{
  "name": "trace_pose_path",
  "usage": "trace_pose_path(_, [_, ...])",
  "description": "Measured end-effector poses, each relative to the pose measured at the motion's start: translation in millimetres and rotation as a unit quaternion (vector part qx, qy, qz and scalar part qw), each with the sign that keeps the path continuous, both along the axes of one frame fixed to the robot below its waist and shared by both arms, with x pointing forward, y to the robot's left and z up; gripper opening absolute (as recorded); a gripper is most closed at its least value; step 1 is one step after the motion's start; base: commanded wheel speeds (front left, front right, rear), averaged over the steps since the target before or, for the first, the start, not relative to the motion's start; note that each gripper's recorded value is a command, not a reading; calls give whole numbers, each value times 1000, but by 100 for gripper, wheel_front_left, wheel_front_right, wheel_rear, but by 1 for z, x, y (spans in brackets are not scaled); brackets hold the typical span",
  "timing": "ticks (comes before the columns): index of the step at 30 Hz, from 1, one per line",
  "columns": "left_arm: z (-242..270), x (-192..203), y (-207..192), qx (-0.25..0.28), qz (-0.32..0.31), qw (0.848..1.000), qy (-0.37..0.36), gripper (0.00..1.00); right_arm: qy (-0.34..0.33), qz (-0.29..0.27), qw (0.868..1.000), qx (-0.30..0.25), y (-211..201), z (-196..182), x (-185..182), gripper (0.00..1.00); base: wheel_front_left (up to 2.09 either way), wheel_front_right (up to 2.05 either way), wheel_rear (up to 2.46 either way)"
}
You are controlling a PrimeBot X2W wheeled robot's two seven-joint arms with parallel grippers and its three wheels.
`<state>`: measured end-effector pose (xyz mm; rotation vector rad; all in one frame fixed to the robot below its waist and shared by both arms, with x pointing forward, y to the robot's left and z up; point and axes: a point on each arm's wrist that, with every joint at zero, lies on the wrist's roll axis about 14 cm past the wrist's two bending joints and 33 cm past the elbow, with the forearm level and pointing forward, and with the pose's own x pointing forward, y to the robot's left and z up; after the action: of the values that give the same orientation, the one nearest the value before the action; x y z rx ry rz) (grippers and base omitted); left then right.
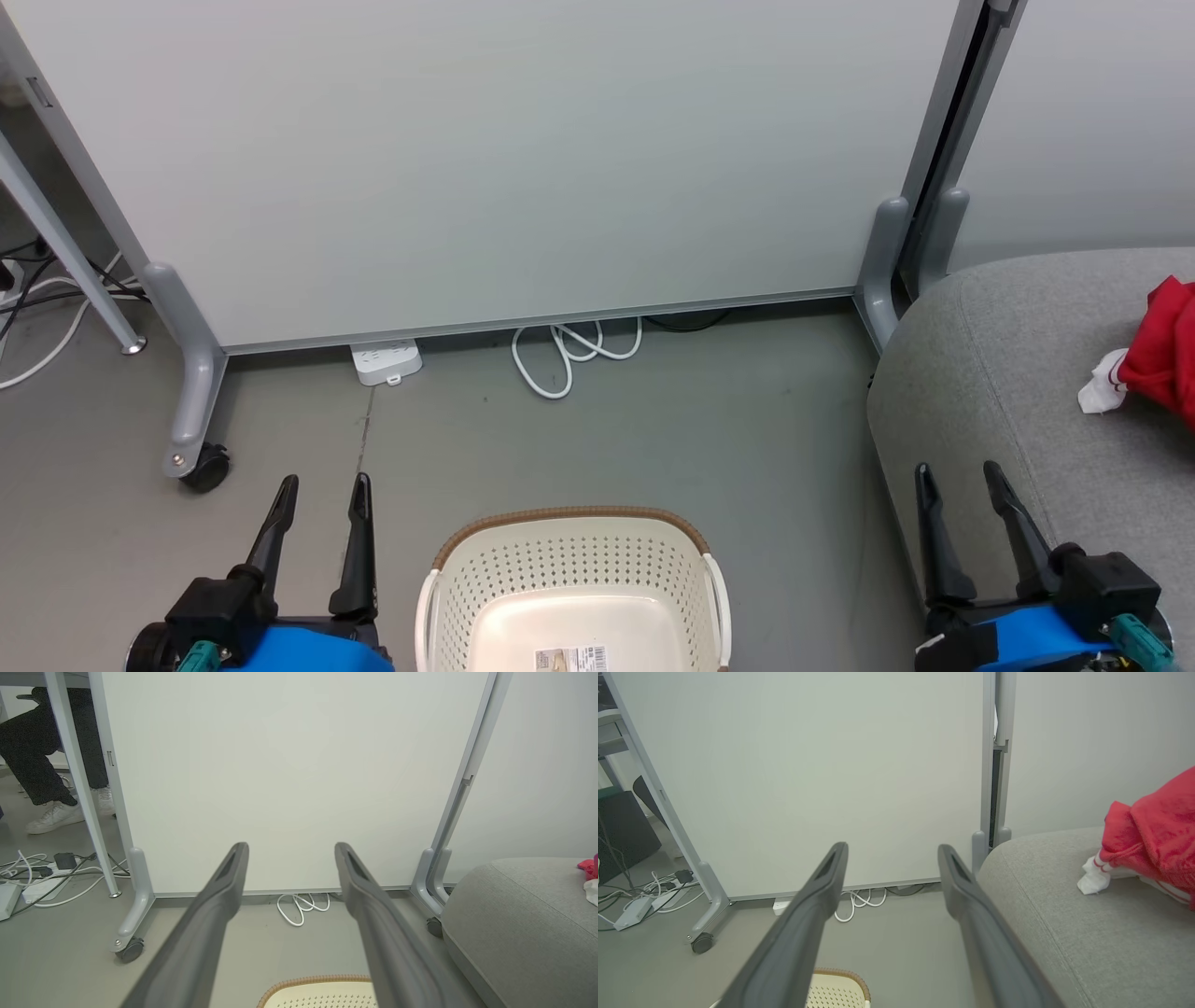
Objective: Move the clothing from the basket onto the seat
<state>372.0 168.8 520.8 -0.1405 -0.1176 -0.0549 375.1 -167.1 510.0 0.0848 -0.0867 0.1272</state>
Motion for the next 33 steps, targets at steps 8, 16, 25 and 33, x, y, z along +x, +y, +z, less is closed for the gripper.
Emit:
trace_pose_path(8, [-2,-5,4,-4,2,1000,1,100,6,7,1000,6,8,-4,-4,100,0,0,0])
trace_pose_path(16, [-3,-6,2,-1,-2,1000,3,100,8,8,1000,6,9,-6,-5,100,0,0,0])
trace_pose_path(25, [-33,-14,3,-29,3,998,56,0,50,-3,998,30,4,-28,-11,0,0,0,0])
trace_pose_path(33, [-36,-13,11,-104,18,992,71,0,69,-22,992,104,-5,-31,-10,0,0,0,0])
